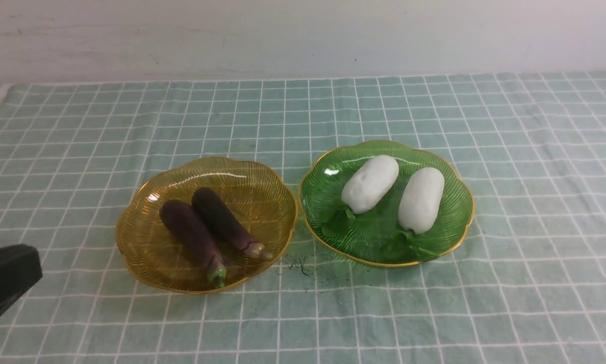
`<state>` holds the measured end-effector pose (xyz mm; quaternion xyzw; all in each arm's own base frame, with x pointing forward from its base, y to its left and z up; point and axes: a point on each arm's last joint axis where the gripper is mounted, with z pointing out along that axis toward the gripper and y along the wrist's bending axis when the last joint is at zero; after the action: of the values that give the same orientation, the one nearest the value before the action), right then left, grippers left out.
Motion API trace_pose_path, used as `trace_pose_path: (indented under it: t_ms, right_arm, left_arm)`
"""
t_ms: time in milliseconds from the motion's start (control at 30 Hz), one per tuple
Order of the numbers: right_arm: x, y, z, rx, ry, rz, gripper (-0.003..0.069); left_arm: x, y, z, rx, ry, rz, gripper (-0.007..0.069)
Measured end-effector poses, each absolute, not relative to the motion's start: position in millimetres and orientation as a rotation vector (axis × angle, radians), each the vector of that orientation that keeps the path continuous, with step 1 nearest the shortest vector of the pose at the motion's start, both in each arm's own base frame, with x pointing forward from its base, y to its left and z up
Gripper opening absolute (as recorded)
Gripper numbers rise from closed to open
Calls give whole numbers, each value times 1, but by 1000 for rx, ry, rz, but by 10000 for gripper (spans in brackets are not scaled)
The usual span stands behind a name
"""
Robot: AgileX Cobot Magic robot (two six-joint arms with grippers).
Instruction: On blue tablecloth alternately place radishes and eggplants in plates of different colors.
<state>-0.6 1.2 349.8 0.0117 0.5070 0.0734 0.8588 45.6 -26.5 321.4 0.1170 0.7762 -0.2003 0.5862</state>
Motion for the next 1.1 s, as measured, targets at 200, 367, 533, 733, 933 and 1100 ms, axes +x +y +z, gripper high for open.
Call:
trace_pose_path:
  t_ms: [200, 367, 533, 733, 933, 1100]
  right_arm:
    - [-1, 1, 350, 24, 1065, 154, -14]
    - [0, 1, 350, 23, 1068, 155, -14]
    - [0, 1, 349, 23, 1072, 155, -14]
    - [0, 1, 349, 23, 1072, 155, -14]
    - [0, 1, 349, 23, 1072, 155, -14]
    - [0, 1, 349, 22, 1073, 155, -14]
  left_arm:
    - [42, -25, 304, 277, 1835, -463, -8]
    - [42, -25, 303, 300, 1848, -437, -8]
    - [43, -23, 302, 319, 1844, -387, -8]
    - [42, -17, 273, 324, 1755, -242, -8]
    - [48, -9, 214, 196, 1735, -87, -8]
    - [53, -7, 175, 155, 1828, -48, -8]
